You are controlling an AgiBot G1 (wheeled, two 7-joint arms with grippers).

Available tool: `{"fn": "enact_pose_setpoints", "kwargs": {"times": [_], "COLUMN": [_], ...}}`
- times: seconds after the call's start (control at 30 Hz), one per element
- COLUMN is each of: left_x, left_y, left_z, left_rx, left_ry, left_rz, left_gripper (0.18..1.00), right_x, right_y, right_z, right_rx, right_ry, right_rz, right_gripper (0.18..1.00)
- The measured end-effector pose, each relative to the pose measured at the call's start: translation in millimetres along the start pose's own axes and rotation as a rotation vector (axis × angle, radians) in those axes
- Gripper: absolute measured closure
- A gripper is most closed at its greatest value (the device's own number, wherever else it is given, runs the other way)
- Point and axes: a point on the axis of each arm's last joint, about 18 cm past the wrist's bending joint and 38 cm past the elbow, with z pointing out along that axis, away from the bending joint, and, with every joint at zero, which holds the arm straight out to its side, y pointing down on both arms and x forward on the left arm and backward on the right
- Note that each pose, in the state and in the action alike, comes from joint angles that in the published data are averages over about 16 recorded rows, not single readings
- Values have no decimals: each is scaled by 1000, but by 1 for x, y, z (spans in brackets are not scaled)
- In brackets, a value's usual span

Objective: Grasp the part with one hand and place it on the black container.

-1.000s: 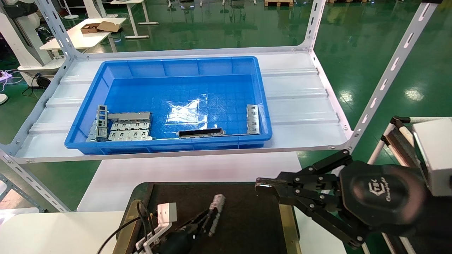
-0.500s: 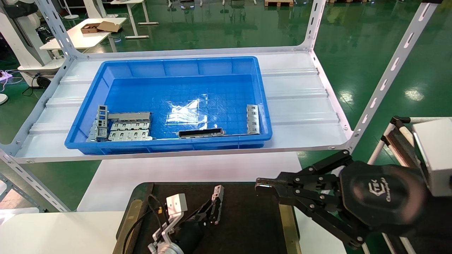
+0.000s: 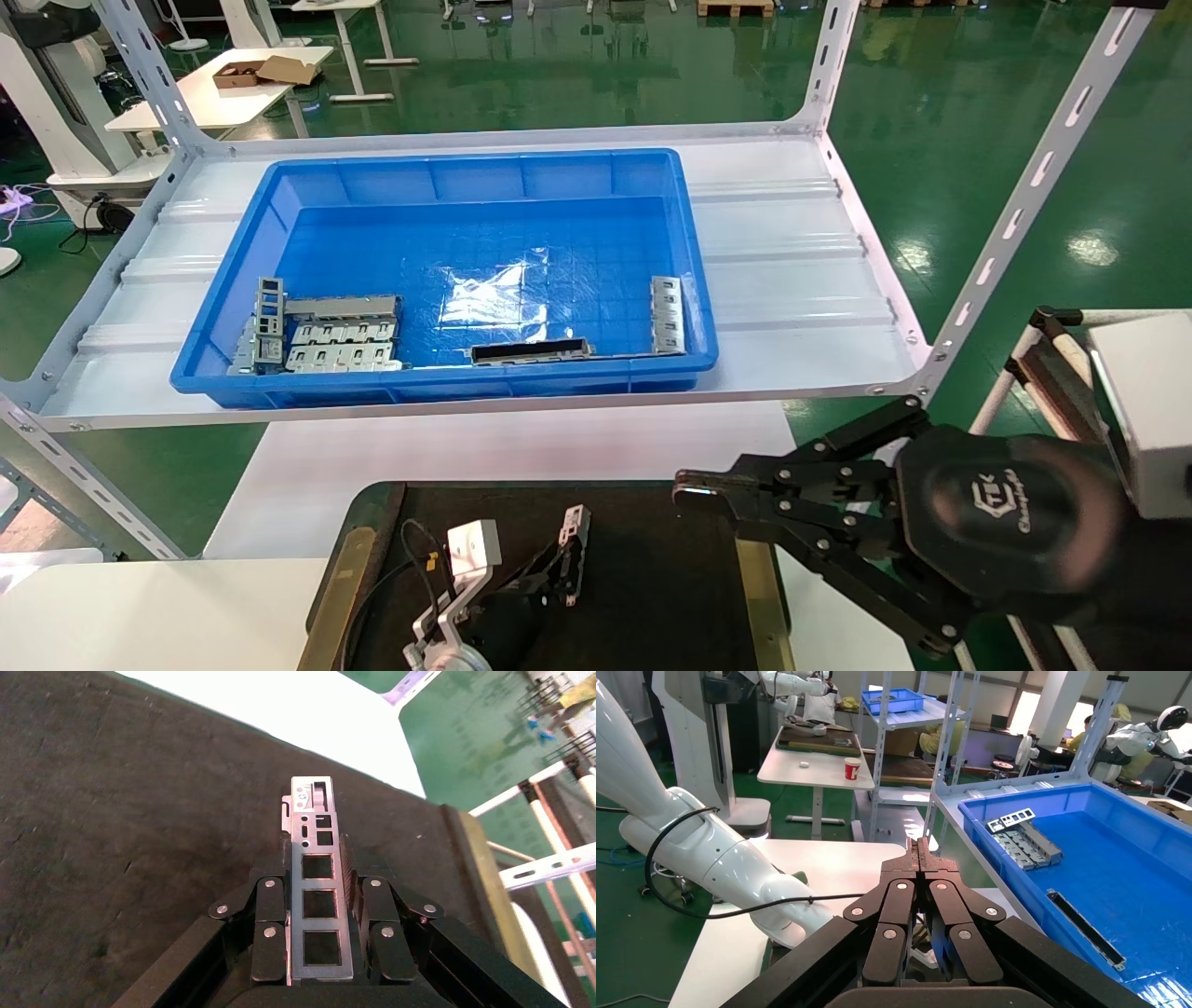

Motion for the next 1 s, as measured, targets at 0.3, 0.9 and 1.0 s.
{"fn": "enact_pose_setpoints", "kwargs": {"times": [0.3,0.9,1.0], "left_x": [-2,0,-3], "left_y": [5,-15,-26], "left_z": [3,-10,-20], "left_rx": [-15,-19,-23], "left_ry": [-18,63,105], "left_rz": [3,28,52], "left_gripper": [862,746,701], "right_x": [0,0,0], "right_y": [0,0,0], "right_z": [0,0,0], "right_rx": [0,0,0], "right_ry": [0,0,0], "right_rz": [0,0,0], "right_gripper": [988,894,850]}}
